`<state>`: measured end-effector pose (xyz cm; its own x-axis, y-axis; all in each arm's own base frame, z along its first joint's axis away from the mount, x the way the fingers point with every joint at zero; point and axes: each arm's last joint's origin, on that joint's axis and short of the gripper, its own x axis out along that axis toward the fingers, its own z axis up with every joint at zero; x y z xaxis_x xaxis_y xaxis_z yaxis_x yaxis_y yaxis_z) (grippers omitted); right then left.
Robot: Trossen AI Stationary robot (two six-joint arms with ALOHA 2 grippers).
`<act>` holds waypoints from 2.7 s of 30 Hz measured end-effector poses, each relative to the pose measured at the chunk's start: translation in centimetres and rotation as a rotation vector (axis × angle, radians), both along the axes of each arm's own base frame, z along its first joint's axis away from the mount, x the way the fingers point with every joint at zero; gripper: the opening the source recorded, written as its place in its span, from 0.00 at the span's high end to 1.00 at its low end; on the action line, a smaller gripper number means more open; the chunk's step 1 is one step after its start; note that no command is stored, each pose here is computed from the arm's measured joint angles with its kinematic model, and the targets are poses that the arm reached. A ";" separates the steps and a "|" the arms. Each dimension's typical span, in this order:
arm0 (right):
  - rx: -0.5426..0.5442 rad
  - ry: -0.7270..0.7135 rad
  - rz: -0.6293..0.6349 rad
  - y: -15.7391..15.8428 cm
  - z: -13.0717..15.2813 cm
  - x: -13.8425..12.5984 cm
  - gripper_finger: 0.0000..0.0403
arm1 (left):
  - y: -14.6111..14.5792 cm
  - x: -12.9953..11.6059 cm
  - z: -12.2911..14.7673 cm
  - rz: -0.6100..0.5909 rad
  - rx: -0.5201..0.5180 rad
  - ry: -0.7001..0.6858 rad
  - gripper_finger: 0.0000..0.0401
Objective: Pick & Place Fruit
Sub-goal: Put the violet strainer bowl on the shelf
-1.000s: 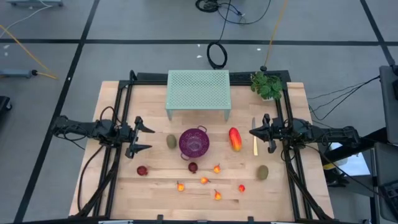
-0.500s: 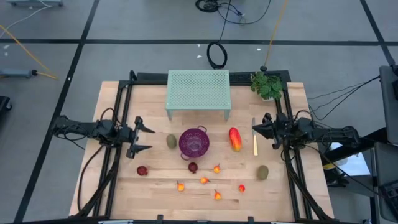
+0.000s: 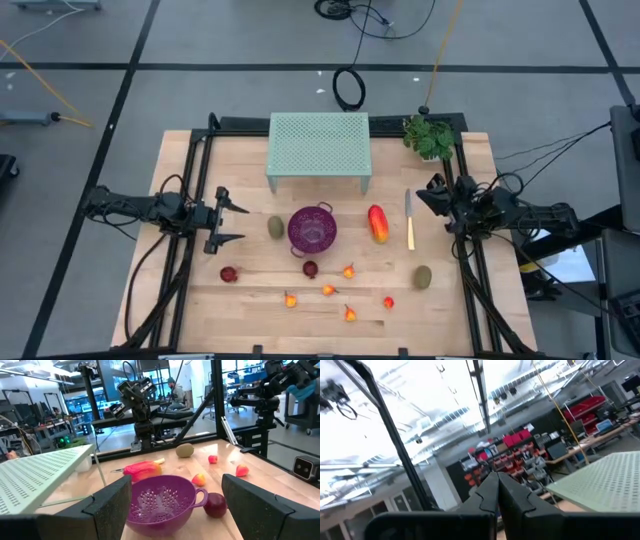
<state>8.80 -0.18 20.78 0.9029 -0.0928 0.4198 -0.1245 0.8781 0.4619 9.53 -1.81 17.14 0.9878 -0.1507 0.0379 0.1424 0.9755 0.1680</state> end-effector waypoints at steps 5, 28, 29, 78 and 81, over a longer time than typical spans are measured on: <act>0.023 0.014 0.012 0.0 -0.1 0.1 0.99 | 0.2 0.0 0.3 0.081 0.044 -0.043 0.23; 0.034 0.031 -0.013 -0.1 -0.3 0.1 0.99 | -0.5 2.9 9.9 0.025 -0.485 0.145 0.23; 0.031 0.031 -0.014 -0.1 -0.3 0.1 0.99 | -0.7 3.6 10.5 0.029 -0.494 0.178 0.23; 0.032 0.047 -0.008 -0.1 -0.4 0.2 0.99 | -1.4 23.0 10.8 1.031 -1.034 0.876 0.23; 0.032 0.070 -0.008 -0.1 -0.6 0.3 0.99 | -1.1 23.6 9.9 1.021 -1.033 0.921 0.23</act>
<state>9.07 -0.23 20.13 0.9290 -0.1125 0.3526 -0.0841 0.8637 0.4970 33.11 -2.93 27.06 0.4111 0.2244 -0.8835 -0.8751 0.3684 -0.3137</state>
